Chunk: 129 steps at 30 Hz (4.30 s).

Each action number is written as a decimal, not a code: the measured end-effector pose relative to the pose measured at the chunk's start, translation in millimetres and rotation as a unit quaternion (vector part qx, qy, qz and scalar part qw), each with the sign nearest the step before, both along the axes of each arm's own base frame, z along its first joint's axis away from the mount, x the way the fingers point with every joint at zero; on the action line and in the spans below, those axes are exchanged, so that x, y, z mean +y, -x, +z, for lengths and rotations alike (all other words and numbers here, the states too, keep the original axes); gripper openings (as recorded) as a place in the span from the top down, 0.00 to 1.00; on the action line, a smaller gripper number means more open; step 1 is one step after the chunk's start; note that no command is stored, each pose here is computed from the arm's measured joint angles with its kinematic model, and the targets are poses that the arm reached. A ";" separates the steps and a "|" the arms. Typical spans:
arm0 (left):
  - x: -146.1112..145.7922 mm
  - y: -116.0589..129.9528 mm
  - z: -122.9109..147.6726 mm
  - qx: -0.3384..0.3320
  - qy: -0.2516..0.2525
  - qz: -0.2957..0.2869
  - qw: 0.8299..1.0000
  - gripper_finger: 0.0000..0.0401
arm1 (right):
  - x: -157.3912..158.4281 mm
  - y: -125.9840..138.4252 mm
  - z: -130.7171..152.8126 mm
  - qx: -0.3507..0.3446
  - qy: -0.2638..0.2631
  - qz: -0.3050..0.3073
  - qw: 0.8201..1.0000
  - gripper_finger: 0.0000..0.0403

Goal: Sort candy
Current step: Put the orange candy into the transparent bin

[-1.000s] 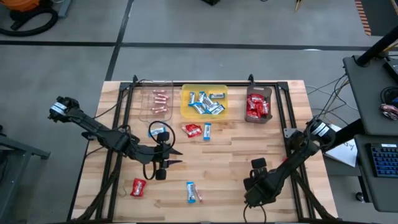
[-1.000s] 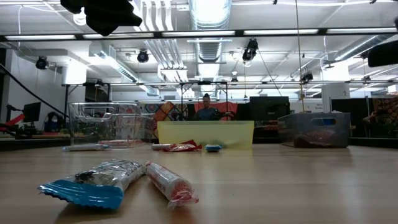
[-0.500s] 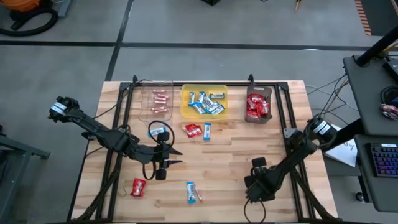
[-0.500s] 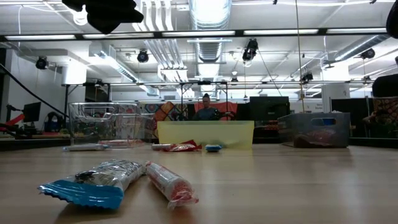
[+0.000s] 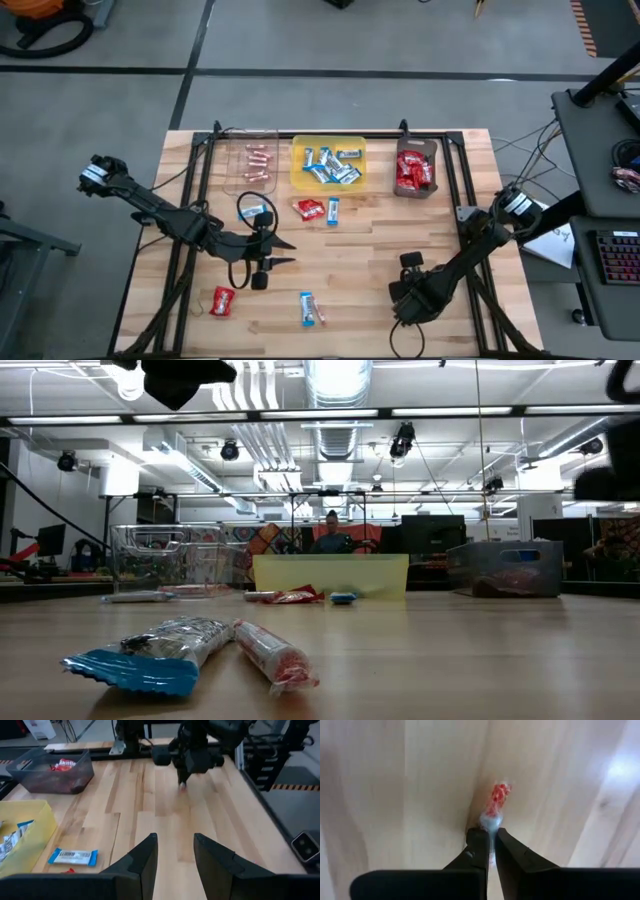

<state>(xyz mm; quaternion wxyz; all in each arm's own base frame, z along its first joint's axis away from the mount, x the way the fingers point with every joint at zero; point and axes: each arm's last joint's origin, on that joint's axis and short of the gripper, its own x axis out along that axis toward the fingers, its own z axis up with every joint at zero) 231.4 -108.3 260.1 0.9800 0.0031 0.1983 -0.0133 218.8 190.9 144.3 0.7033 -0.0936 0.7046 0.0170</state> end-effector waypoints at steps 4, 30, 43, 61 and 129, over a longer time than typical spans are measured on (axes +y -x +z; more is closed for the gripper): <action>-1.1 -1.6 3.2 -0.025 -0.001 -0.011 1.000 0.72 | 0.4 -7.4 25.2 -0.083 -0.004 -0.029 0.996 0.96; -3.1 0.1 -15.2 -0.210 0.054 -0.060 0.974 0.52 | -17.2 -85.5 105.5 -0.635 -0.016 0.070 0.770 0.98; -24.2 -40.9 -34.3 -0.196 0.037 -0.061 0.978 0.52 | -31.0 -105.4 107.9 -0.679 -0.034 0.077 0.729 0.98; -34.6 -69.7 -36.0 -0.189 0.001 -0.043 0.981 0.71 | -33.9 -106.8 108.0 -0.679 -0.019 0.085 0.728 0.98; 215.1 55.0 -48.9 0.460 -0.139 0.172 0.860 0.85 | -40.1 -101.1 105.8 -0.622 -0.044 -0.036 0.781 0.58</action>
